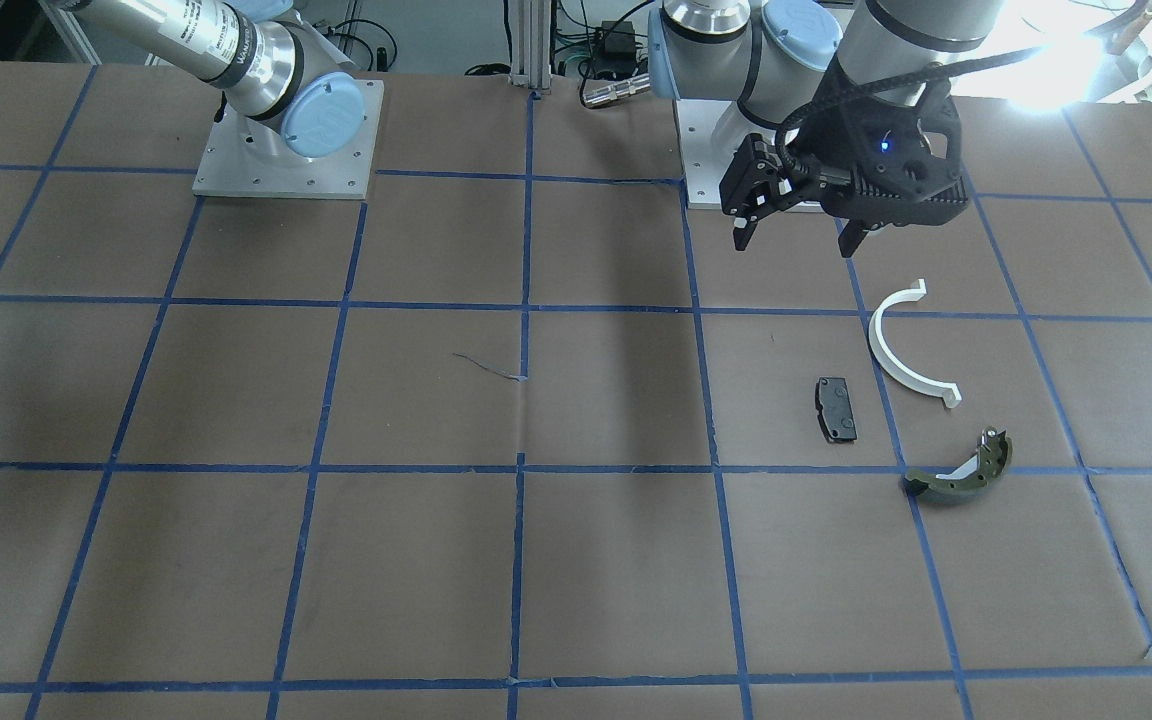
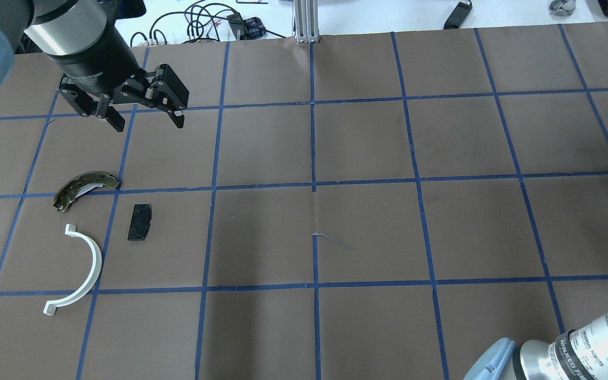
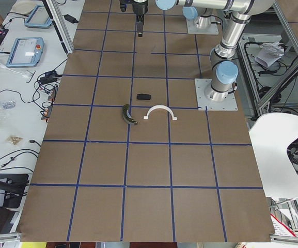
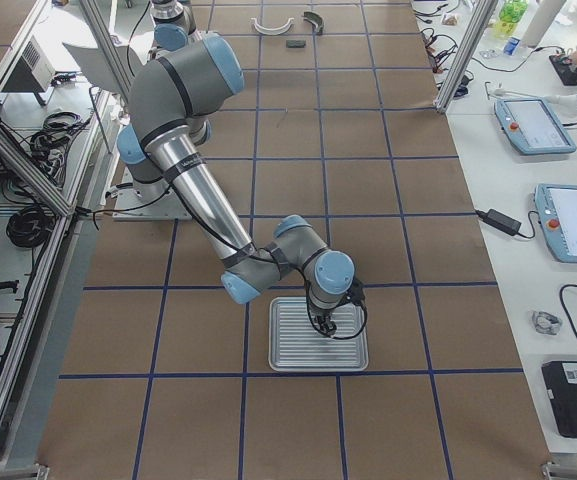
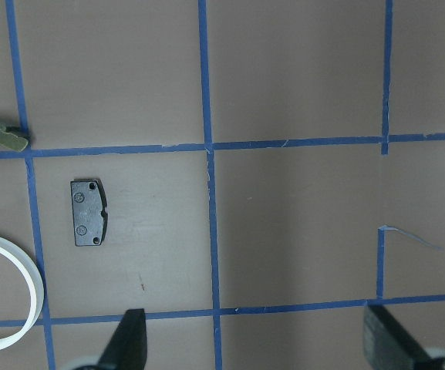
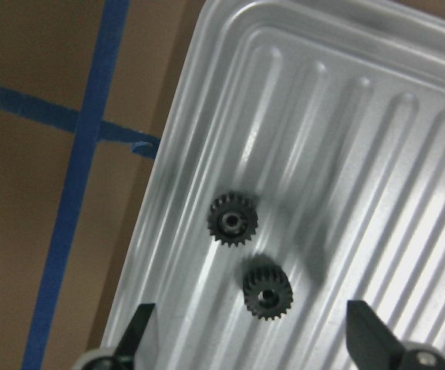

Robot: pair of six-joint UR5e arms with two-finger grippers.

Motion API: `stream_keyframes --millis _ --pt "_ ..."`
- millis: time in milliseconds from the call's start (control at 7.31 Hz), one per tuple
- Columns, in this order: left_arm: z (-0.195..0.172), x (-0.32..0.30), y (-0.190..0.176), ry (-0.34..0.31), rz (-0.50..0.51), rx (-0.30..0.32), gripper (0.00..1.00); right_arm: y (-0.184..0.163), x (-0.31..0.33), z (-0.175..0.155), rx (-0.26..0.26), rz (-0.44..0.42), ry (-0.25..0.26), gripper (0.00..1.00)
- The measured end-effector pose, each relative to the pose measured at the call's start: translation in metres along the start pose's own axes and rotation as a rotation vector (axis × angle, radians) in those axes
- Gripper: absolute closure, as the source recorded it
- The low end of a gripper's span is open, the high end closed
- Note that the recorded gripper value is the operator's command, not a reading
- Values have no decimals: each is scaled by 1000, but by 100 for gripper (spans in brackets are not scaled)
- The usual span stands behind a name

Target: Place bearing gear from tray to pile

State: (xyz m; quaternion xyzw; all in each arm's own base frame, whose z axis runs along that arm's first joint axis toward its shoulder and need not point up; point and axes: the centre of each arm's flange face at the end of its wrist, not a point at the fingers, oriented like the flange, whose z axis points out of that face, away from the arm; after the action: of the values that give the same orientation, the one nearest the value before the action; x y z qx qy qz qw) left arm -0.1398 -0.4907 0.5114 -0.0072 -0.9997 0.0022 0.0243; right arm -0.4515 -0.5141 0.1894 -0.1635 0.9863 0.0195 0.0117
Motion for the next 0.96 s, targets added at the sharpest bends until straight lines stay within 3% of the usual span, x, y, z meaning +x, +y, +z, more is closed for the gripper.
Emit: stream_keyframes --millis 137,274,411,684,958 --pt "0 0 0 3 0 0 0 0 1 2 -4 0 -1 39" --pt "2 0 -1 5 -3 -5 0 0 1 4 -6 1 -2 39" --pt "4 0 -2 3 -4 -12 0 0 1 5 -9 2 -3 47" --pt "5 -1 -3 -3 -2 -12 0 0 3 7 -16 8 -1 76" --pt "5 -1 -4 -3 -1 -8 0 2 6 5 -36 19 9 97"
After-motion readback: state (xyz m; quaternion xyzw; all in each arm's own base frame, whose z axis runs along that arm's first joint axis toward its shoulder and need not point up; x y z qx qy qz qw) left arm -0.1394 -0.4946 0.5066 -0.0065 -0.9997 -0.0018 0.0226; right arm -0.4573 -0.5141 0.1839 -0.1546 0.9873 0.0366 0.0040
